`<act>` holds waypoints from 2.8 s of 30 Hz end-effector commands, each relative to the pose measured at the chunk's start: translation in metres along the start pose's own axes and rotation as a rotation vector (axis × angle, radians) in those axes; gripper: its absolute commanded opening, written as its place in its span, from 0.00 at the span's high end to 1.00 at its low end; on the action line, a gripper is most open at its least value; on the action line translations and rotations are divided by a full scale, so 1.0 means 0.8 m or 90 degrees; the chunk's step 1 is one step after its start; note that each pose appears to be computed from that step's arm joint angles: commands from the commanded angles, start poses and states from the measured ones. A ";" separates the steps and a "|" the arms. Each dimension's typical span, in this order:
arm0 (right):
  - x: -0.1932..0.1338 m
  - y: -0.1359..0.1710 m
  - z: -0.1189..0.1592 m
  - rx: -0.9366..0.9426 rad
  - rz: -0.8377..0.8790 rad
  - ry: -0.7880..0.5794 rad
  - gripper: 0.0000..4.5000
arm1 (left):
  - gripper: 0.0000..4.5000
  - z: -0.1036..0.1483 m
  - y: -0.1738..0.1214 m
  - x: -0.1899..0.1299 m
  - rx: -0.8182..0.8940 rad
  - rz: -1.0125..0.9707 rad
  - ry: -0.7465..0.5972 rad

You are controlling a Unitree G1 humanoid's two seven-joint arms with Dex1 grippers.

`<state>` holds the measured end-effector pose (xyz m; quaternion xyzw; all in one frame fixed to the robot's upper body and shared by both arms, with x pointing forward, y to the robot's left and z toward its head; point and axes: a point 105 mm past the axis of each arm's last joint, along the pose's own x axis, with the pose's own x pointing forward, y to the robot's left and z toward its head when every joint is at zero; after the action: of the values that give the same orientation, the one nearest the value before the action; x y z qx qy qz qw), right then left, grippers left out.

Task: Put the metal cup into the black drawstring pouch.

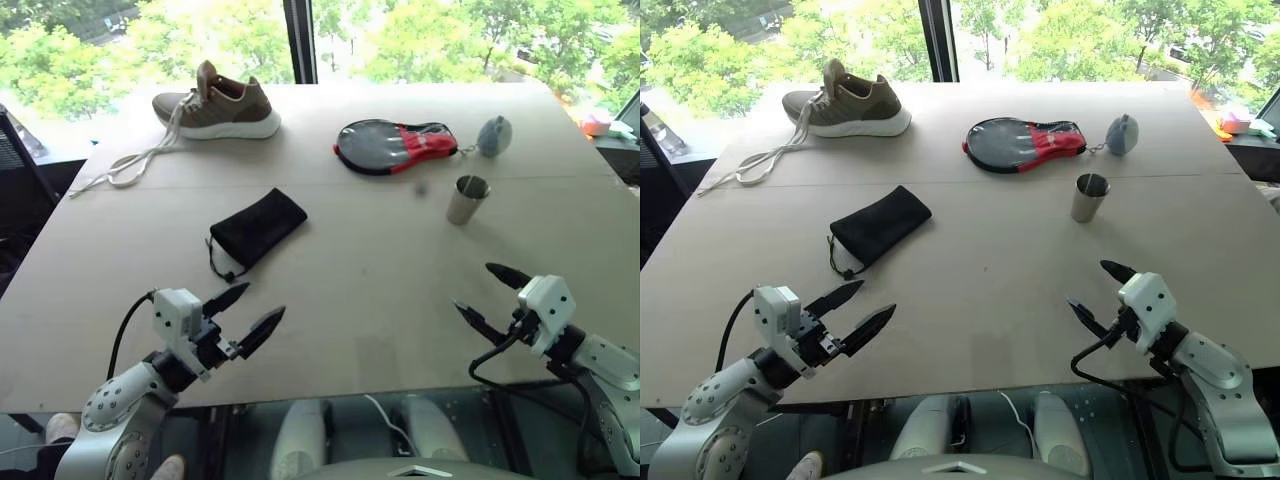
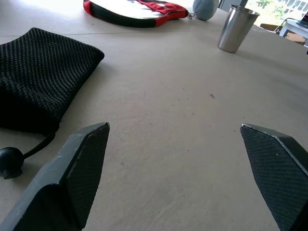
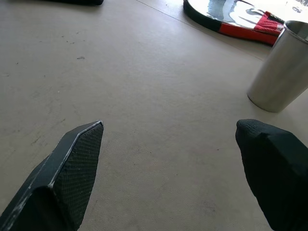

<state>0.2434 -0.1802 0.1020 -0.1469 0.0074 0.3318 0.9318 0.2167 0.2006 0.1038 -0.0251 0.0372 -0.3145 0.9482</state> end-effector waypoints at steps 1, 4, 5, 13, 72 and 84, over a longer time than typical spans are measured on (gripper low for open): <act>0.004 0.004 0.022 -0.023 0.007 -0.042 0.01 | 0.00 0.018 -0.002 0.000 0.012 -0.004 -0.026; 0.014 0.012 0.032 -0.025 0.022 -0.073 0.01 | 0.00 0.025 0.002 0.000 0.001 0.003 -0.038; 0.015 0.013 0.033 -0.028 0.023 -0.077 0.01 | 0.00 0.026 0.002 0.000 -0.001 0.004 -0.038; 0.033 0.033 0.062 -0.040 0.091 -0.154 0.01 | 0.00 0.044 0.022 0.003 -0.050 0.051 -0.083; 0.058 0.085 0.105 -0.062 0.242 -0.258 0.00 | 0.99 0.048 0.172 0.083 0.962 -0.117 0.245; 0.068 0.062 0.099 -0.053 0.146 -0.194 0.00 | 0.99 0.064 0.125 0.095 0.298 -0.065 0.294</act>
<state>0.2471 -0.0848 0.1422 -0.1260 -0.1117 0.4734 0.8646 0.3472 0.2492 0.1263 0.3094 0.1591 -0.3648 0.8636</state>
